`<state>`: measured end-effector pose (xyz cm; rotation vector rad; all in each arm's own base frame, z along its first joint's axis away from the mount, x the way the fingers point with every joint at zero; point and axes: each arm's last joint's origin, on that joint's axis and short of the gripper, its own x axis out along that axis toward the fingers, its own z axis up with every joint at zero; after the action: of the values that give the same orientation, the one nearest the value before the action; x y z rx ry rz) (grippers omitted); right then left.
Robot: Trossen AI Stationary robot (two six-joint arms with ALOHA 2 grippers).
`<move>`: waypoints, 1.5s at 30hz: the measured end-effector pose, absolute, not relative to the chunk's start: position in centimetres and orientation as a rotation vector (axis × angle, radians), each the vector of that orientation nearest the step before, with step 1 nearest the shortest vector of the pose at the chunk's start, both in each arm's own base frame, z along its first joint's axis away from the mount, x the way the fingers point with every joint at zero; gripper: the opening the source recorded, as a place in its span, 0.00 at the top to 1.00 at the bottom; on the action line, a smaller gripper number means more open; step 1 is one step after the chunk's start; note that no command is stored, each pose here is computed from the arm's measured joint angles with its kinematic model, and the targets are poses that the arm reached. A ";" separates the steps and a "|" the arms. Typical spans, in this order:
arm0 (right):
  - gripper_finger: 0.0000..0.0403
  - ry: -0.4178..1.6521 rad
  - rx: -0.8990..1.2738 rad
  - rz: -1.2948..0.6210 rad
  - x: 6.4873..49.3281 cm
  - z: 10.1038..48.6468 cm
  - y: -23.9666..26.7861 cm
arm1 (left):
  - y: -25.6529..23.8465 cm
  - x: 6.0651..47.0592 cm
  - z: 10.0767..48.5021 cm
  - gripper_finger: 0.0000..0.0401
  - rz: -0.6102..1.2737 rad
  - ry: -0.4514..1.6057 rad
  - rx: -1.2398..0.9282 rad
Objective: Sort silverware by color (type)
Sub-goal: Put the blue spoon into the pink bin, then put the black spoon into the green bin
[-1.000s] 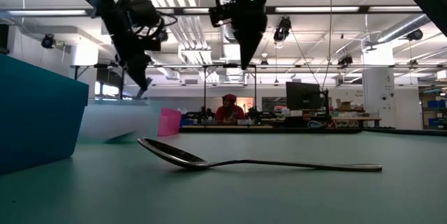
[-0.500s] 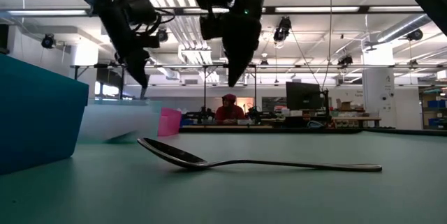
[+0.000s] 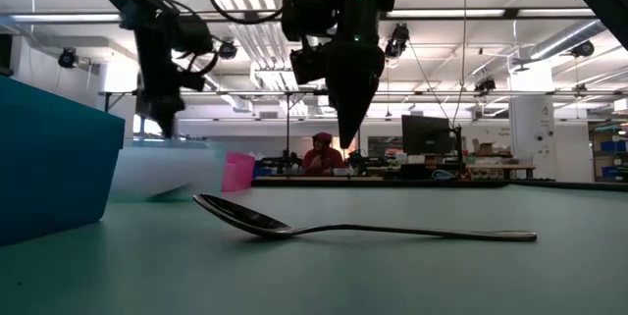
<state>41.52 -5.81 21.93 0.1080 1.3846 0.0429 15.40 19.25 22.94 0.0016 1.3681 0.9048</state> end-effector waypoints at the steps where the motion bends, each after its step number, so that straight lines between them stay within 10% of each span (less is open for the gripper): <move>1: 0.76 1.387 0.124 0.055 41.5 21.8 -5.7 | 19.3 15.1 22.9 0.62 0.932 1.399 0.006; 10: 0.75 1.410 0.188 0.153 41.3 21.2 -4.0 | 19.5 14.4 23.1 0.61 1.168 1.320 -0.140; 23: 0.74 1.418 0.227 0.464 41.2 21.3 4.4 | 16.4 19.6 23.9 0.61 0.307 0.858 -0.463; 36: 0.77 1.313 0.114 0.316 41.0 21.5 13.3 | 5.1 23.6 24.1 0.61 -0.105 1.032 -0.340; 45: 0.74 1.241 0.165 0.228 40.8 21.0 16.9 | -2.4 23.3 25.5 0.61 -0.042 1.017 -0.275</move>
<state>40.82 16.94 21.01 0.1647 1.2412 0.2280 23.33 -2.38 25.50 -0.2747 1.0166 -0.0424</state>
